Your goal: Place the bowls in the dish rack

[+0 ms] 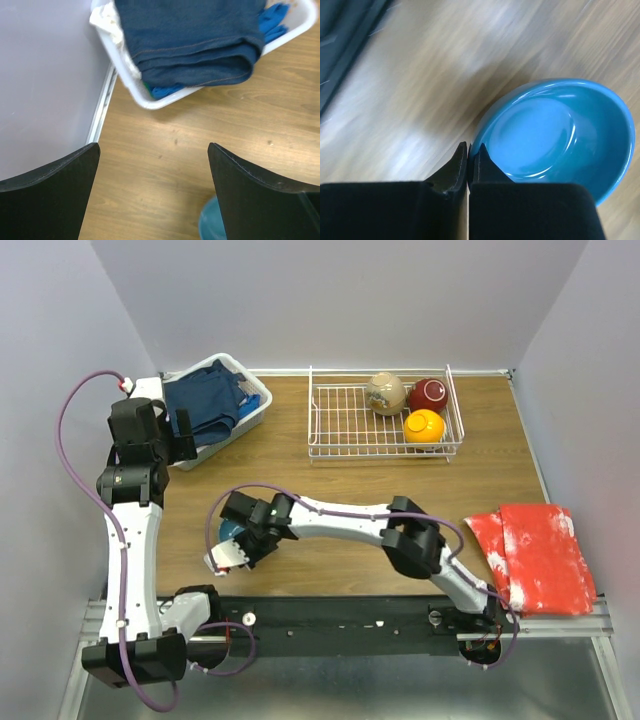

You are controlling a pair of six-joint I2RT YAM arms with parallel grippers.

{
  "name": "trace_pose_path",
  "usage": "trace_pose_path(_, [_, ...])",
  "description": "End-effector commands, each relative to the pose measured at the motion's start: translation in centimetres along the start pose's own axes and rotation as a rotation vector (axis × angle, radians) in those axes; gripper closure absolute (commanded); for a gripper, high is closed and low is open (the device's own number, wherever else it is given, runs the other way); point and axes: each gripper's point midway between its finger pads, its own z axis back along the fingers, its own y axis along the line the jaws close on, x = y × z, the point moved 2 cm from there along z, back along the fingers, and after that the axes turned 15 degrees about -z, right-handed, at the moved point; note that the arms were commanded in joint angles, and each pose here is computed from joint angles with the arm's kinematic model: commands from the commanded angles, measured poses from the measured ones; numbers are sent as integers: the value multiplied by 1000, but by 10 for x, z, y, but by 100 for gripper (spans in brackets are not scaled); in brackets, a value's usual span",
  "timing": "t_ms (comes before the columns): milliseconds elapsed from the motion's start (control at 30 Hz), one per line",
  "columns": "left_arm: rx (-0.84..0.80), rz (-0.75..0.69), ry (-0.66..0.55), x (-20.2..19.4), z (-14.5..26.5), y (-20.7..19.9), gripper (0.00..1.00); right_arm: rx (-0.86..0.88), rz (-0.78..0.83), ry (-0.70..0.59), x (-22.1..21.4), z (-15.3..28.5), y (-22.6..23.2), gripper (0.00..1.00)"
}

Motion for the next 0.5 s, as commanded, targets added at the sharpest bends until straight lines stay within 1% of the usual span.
trace_pose_path(0, [-81,36,-210,40,14,-9,2,-102,-73,-15,20,89,20,99])
trace_pose_path(33, [-111,35,-247,46,17,-13,2,-110,-144,9,13,101,24,99])
trace_pose_path(67, [-146,26,-290,54,18,-18,2,-140,-183,-21,18,124,22,99])
trace_pose_path(100, [-182,-5,-320,64,22,-22,2,-144,-231,-54,22,137,20,99])
trace_pose_path(133, [-223,-21,-322,68,22,-27,3,-171,-338,-91,19,153,12,99])
trace_pose_path(167, [-287,-31,-283,68,12,-39,3,-192,-385,-126,19,165,6,99])
trace_pose_path(200, [-293,-29,-296,78,12,-40,5,-231,-415,-178,24,189,0,99])
trace_pose_path(233, [-300,-10,-294,82,9,-42,5,-270,-477,-214,17,204,-14,99])
trace_pose_path(300, [-330,-20,-321,97,-1,-54,5,-314,-552,-266,9,229,-33,99])
trace_pose_path(333, [-354,-43,-342,103,-2,-62,6,-323,-668,-326,-7,249,-52,99])
trace_pose_path(367, [-373,-57,-347,109,-10,-68,6,-337,-722,-387,-11,267,-66,99])
trace_pose_path(400, [-428,-86,-384,124,-1,-88,6,-337,-783,-432,-20,279,-77,99])
trace_pose_path(433, [-449,-95,-391,130,-2,-96,6,-337,-901,-511,-41,297,-96,99])
trace_pose_path(467, [-474,-101,-365,132,-14,-109,6,-337,-941,-561,-47,309,-106,99])
